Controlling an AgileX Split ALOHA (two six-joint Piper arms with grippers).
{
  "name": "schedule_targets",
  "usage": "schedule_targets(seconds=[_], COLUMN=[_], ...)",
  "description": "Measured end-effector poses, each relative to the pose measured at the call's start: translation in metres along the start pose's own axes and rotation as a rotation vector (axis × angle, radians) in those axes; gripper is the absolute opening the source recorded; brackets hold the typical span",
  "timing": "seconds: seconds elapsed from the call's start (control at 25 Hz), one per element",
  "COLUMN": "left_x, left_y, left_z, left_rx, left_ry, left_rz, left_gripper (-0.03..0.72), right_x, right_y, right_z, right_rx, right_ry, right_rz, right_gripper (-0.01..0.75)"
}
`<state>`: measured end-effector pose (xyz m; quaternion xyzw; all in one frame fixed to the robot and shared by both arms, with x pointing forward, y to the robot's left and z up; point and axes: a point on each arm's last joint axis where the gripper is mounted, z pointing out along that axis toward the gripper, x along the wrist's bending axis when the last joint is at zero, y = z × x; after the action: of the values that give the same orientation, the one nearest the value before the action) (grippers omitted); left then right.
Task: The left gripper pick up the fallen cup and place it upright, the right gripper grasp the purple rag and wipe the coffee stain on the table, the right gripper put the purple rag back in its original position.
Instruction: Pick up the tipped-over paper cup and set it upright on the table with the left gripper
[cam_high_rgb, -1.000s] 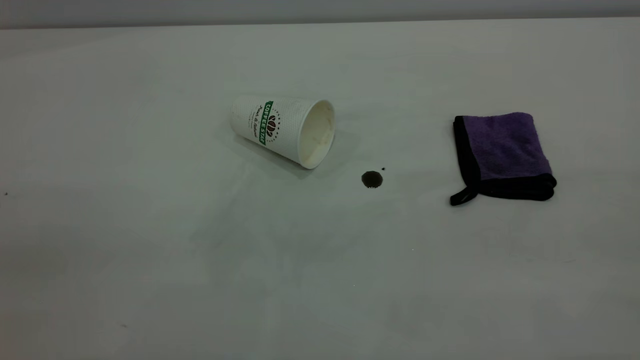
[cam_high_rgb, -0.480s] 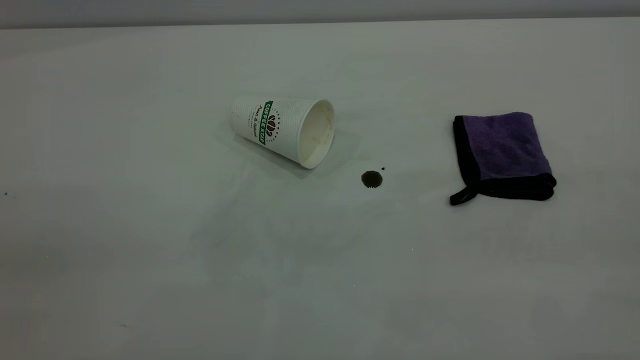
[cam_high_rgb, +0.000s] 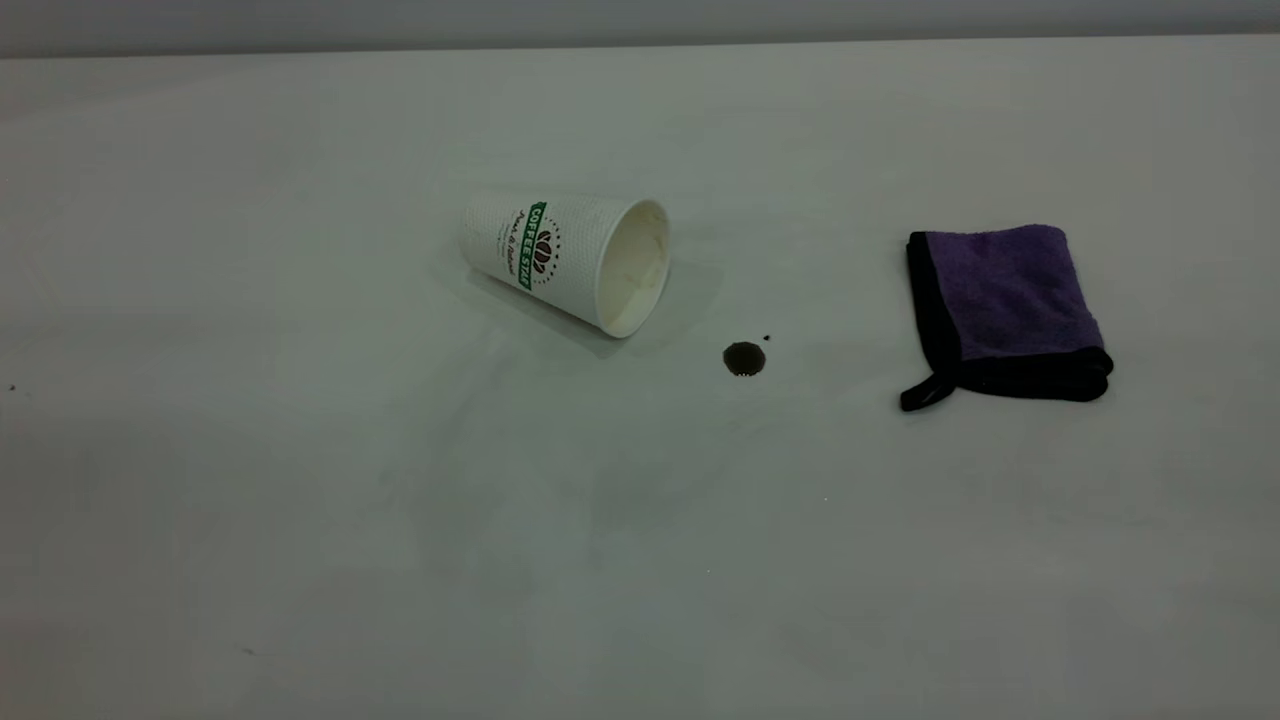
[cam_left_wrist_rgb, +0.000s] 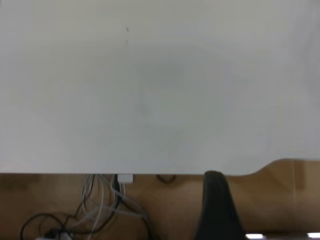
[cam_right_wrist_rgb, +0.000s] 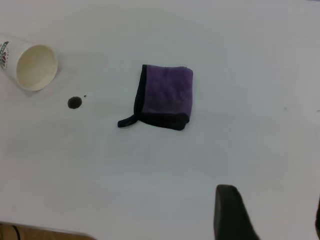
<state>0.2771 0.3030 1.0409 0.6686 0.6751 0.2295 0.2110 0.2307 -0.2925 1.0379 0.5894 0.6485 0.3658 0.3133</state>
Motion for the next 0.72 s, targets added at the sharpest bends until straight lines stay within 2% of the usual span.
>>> schedule_targets(seconds=[0.24, 0.44, 0.56, 0.72], left_x=[0.000, -0.004, -0.021, -0.062], left_y=[0.064, 0.115, 0.140, 0.164], left_z=[0.035, 0.081, 0.110, 0.151], left_rx=[0.044, 0.132, 0.186, 0.231], left_ry=[-0.043, -0.068, -0.107, -0.144], left_rz=[0.054, 0.094, 0.147, 0.241], left_gripper=[0.577, 0.577, 0.577, 0.577], right_x=[0.000, 0.000, 0.000, 0.000], right_y=[0.000, 0.000, 0.000, 0.000], right_z=[0.000, 0.000, 0.000, 0.000], right_rx=[0.000, 0.000, 0.000, 0.000], right_ry=[0.000, 0.000, 0.001, 0.001], right_rz=[0.000, 0.000, 0.000, 0.000], right_gripper=[0.440, 0.440, 0.440, 0.440])
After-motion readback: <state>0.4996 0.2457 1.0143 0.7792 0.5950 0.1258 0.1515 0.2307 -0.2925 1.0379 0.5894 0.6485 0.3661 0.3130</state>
